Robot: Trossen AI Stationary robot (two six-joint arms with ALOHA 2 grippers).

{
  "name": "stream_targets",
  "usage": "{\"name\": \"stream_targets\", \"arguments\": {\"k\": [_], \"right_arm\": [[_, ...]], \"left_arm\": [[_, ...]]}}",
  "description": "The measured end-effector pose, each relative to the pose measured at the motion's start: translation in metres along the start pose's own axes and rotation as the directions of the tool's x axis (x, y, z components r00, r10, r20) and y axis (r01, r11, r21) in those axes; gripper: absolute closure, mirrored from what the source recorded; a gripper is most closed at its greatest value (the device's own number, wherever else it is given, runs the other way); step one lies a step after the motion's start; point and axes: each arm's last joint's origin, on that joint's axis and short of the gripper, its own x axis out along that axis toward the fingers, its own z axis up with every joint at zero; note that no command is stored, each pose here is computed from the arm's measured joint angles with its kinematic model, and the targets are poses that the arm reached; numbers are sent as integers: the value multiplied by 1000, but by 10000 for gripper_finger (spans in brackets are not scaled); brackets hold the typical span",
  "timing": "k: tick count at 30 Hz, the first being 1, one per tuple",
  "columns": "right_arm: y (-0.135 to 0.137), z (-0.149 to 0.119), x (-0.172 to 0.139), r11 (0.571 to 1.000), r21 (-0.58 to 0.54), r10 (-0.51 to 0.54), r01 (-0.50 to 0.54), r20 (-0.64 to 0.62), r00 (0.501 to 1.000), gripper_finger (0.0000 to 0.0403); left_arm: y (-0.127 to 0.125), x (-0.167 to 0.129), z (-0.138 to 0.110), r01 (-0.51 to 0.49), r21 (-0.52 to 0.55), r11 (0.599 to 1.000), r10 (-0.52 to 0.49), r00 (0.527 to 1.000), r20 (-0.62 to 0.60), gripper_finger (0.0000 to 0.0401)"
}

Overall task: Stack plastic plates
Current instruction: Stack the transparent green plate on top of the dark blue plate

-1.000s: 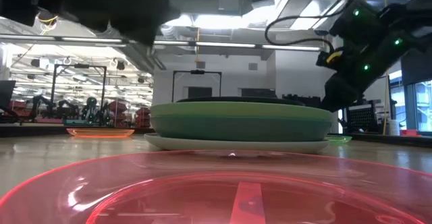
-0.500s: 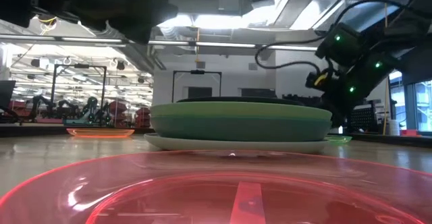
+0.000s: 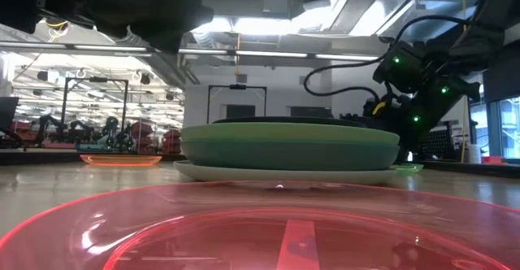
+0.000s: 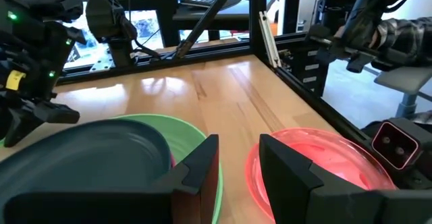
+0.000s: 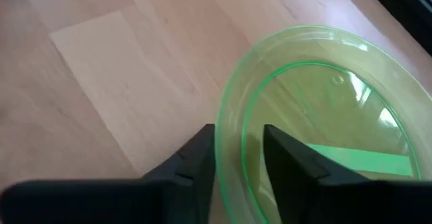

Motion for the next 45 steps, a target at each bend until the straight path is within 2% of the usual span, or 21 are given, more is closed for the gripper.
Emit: {"name": "stream_targets", "arguments": {"k": [7, 13, 16, 22, 28, 33, 35, 38, 40, 43, 45], "right_arm": [[0, -1, 0, 999, -53, 10, -10, -6, 1000, 393], [2, 2, -1, 998, -64, 8, -8, -3, 1000, 388], [11, 11, -7, 991, -128, 32, -27, 35, 999, 399], [37, 41, -35, 972, -208, 148, -107, 190, 971, 398], [66, 69, -72, 938, -285, 289, -199, 320, 902, 399], [94, 81, -98, 860, -413, 458, -300, 366, 810, 398], [103, 81, -104, 807, -480, 540, -345, 362, 760, 398], [115, 80, -110, 705, -571, 669, -420, 341, 660, 398], [121, 80, -110, 655, -601, 725, -459, 326, 607, 398], [125, 76, -103, 617, -616, 753, -490, 280, 596, 398], [128, 73, -99, 610, -618, 753, -495, 260, 604, 398]], "left_arm": [[0, 0, -1, 0, 3, 1000, 0, 1000, -12, 300], [0, 0, -2, 0, 5, 1000, 0, 1000, -19, 300], [0, 0, -2, 0, 7, 1000, 0, 1000, -24, 300], [0, 0, -4, 1, 11, 1000, 0, 999, -39, 300], [0, 0, -4, 1, 10, 1000, -1, 999, -39, 300], [0, 0, -4, 1, 9, 1000, 0, 999, -39, 300], [0, 0, -4, 0, 9, 1000, 0, 999, -38, 300], [0, 0, -4, 0, 8, 1000, 0, 999, -38, 300], [0, 0, -3, 1, 6, 1000, 0, 999, -35, 300], [0, 0, -3, 6, 5, 1000, -6, 999, -33, 300], [0, 0, -3, 8, 5, 1000, -7, 999, -33, 300]]}}
